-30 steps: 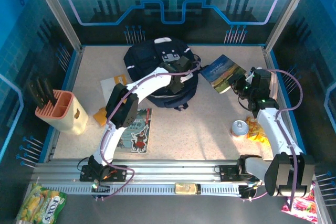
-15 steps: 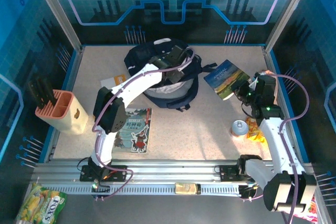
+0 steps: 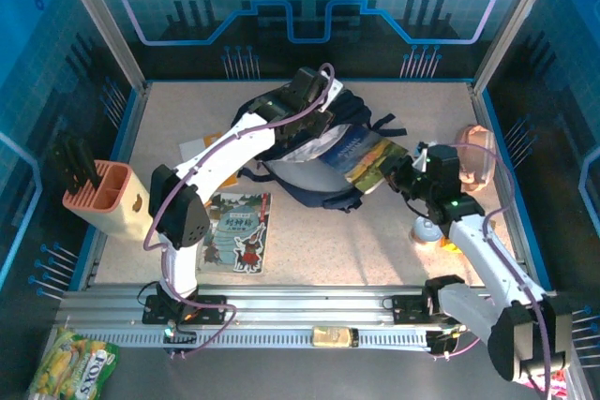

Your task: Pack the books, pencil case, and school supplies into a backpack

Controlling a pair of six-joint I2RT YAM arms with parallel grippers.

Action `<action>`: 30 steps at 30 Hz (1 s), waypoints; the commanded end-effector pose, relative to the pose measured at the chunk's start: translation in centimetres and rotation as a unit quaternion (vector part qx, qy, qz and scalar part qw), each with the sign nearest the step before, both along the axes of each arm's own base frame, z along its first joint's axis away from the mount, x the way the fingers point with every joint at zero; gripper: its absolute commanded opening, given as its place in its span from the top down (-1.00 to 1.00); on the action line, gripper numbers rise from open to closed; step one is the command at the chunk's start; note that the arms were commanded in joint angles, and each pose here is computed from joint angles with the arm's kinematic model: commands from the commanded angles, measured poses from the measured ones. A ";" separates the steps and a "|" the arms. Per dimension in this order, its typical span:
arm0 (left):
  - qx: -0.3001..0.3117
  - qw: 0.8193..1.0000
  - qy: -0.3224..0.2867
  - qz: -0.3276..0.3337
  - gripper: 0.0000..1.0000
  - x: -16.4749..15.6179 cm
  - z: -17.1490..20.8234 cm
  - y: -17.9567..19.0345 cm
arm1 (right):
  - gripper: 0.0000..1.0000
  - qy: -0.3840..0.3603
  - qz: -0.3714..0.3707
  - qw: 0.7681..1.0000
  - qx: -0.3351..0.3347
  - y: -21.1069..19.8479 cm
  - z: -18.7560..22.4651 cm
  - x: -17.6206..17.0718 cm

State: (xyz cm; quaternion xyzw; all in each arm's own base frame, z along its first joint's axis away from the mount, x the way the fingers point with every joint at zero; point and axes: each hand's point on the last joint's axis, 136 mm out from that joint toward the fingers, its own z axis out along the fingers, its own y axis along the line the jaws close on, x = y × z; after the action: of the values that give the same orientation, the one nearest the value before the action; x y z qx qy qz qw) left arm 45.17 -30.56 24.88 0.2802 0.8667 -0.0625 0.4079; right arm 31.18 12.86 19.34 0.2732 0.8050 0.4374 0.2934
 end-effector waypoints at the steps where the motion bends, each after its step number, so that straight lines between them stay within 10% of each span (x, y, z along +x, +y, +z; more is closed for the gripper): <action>1: -0.101 0.992 -0.069 -0.016 1.00 -0.5 7.5 -1.4 | 0.75 -0.062 -0.002 0.997 0.052 2.1 3.5 2.3; 30: -0.171 0.980 -0.096 -0.040 1.00 -2.8 10.4 -1.4 | 0.57 0.042 -0.040 0.998 0.030 10.8 -8.8 13.7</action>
State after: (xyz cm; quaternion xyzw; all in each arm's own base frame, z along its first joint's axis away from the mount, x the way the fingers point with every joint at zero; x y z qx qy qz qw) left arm 42.82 -31.21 27.27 0.2670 0.8464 -0.1405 0.4388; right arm 44.14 21.67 10.11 0.3535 0.7904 0.4200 0.2718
